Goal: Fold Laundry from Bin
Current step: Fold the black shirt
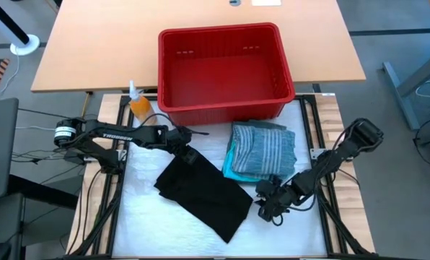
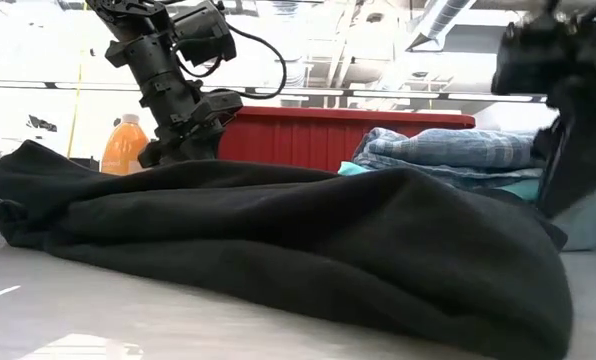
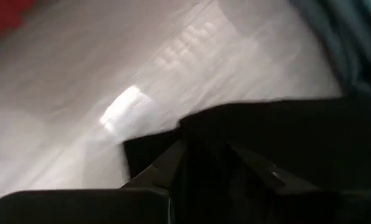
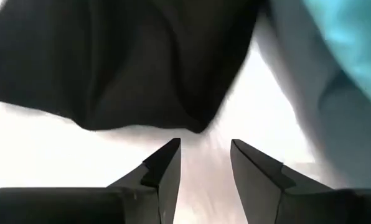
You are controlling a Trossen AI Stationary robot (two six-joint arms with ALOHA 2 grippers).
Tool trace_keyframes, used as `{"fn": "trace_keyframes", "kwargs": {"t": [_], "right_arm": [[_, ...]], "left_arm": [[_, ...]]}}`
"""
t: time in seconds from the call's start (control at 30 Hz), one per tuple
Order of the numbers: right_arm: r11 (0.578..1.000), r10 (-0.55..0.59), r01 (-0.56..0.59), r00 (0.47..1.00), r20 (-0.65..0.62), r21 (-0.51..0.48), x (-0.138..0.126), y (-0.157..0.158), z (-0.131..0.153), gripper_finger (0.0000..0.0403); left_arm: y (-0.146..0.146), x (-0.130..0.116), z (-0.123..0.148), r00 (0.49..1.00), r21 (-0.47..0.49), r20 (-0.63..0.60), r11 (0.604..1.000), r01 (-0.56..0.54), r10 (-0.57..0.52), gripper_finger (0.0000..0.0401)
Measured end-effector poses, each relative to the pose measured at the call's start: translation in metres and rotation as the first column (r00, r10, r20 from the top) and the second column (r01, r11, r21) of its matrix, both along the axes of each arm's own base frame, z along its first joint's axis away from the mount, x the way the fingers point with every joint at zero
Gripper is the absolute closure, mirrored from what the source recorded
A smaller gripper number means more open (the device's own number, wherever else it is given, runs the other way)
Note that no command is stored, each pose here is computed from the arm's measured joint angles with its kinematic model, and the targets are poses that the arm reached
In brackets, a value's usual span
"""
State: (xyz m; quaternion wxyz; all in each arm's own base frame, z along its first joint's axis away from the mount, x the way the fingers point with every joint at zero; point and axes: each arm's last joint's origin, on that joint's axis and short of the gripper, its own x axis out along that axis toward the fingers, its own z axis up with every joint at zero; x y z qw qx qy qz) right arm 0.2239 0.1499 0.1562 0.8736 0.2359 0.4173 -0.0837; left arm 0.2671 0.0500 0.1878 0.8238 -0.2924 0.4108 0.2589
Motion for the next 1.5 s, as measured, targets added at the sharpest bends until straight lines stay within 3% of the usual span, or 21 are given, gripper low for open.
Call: {"fn": "trace_keyframes", "kwargs": {"t": [0.07, 0.27, 0.4, 0.5, 0.63, 0.83, 1.13, 1.33, 1.5], "right_arm": [[0.999, 0.026, -0.028, 0.997, 0.075, 0.027, 0.003, 0.003, 0.002, 0.0241], [0.999, 0.042, -0.042, 0.996, 0.076, 0.0, 0.002, 0.003, 0.001, 0.0262], [0.998, 0.053, -0.051, 0.995, 0.085, -0.027, 0.004, 0.001, 0.001, 0.0274], [0.997, 0.066, -0.062, 0.994, 0.085, -0.045, 0.004, -0.001, 0.001, 0.029], [0.997, 0.062, -0.057, 0.994, 0.086, -0.06, 0.007, -0.005, 0.001, 0.0307], [0.997, 0.056, -0.05, 0.995, 0.087, -0.065, 0.009, -0.008, 0.001, 0.0316], [0.996, 0.082, -0.079, 0.994, 0.078, -0.046, 0.007, -0.003, 0.001, 0.0317], [0.996, 0.081, -0.078, 0.994, 0.078, -0.045, 0.007, -0.003, 0.001, 0.0317], [0.996, 0.079, -0.076, 0.994, 0.079, -0.044, 0.007, -0.004, 0.001, 0.0317]], "left_arm": [[0.002, -0.007, 0.005, 1.0, 0.013, -0.02, 1.0, 0.004, -0.004, 0.0307], [0.002, -0.027, 0.036, 0.998, 0.101, 0.049, 0.994, -0.043, 0.038, 0.0307], [-0.02, -0.033, 0.051, 0.979, 0.051, 0.119, 0.986, 0.161, -0.166, 0.0307], [-0.041, -0.034, 0.046, 0.964, -0.007, 0.07, 0.967, 0.256, -0.255, 0.0307], [-0.055, -0.026, 0.028, 0.985, -0.038, -0.011, 0.985, 0.17, -0.171, 0.0307], [-0.048, -0.016, 0.0, 0.986, -0.041, -0.12, 0.992, -0.117, 0.112, 0.0307], [-0.043, -0.006, 0.005, 0.995, -0.036, -0.012, 0.995, -0.096, 0.096, 0.0261], [-0.039, -0.003, -0.003, 0.996, -0.094, -0.048, 0.993, -0.078, 0.073, 0.0209], [-0.035, 0.0, -0.016, 0.989, -0.082, -0.104, 0.99, -0.113, 0.104, 0.0187]]}}
